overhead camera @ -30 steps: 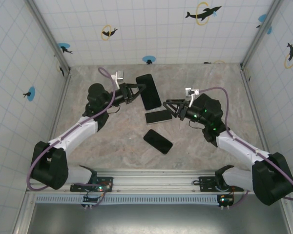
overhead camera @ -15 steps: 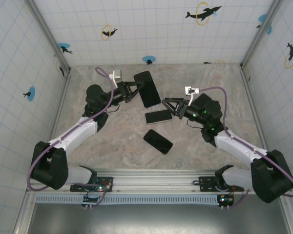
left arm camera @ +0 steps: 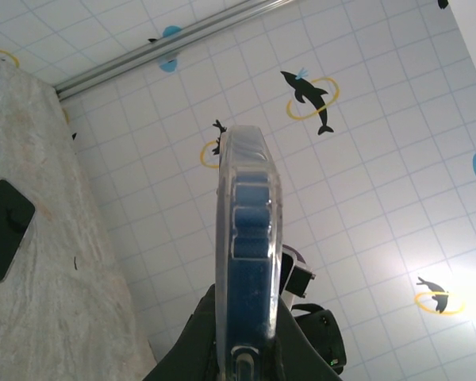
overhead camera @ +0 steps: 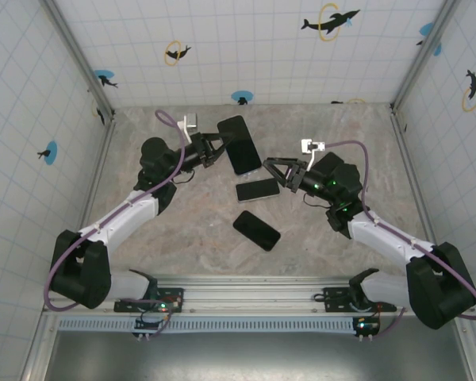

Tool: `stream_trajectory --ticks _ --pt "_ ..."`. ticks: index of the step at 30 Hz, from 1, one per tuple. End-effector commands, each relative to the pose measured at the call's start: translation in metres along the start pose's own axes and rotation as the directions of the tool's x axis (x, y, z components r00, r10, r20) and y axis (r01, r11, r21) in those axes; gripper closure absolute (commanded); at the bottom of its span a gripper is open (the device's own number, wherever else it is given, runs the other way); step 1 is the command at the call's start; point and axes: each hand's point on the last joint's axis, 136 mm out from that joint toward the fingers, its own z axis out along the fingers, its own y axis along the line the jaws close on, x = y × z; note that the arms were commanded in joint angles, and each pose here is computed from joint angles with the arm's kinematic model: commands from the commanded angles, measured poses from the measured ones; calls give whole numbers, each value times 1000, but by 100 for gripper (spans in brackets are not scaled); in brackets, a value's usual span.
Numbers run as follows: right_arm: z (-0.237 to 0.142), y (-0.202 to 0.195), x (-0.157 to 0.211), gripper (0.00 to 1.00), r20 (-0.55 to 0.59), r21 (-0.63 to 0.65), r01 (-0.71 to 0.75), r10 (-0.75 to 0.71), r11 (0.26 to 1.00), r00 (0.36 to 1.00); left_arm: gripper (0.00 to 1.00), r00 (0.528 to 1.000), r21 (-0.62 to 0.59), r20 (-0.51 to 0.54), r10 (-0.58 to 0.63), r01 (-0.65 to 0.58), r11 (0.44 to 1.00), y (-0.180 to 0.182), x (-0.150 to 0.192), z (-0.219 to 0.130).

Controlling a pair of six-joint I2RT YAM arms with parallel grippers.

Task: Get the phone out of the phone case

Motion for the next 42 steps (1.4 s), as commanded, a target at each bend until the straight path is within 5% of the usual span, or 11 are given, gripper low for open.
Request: stream_trajectory --ticks 1,18,31,36,42 --pt "-3 14 -7 55 30 -49 26 -25 998 999 100 997 78 37 66 -69 995 -28 -6 -1" --pt "14 6 9 60 -74 -24 10 -11 1000 997 100 999 126 16 40 -42 991 -39 9 7" --pt "28 27 -2 67 0 -107 -176 177 978 984 100 999 73 7 -51 50 996 -10 16 16" --pt "27 26 -4 82 12 -111 -207 210 972 978 94 996 54 6 -87 87 995 2 15 19" --pt "20 18 -6 93 52 -104 -279 285 955 957 73 992 32 19 -126 125 992 14 15 20"
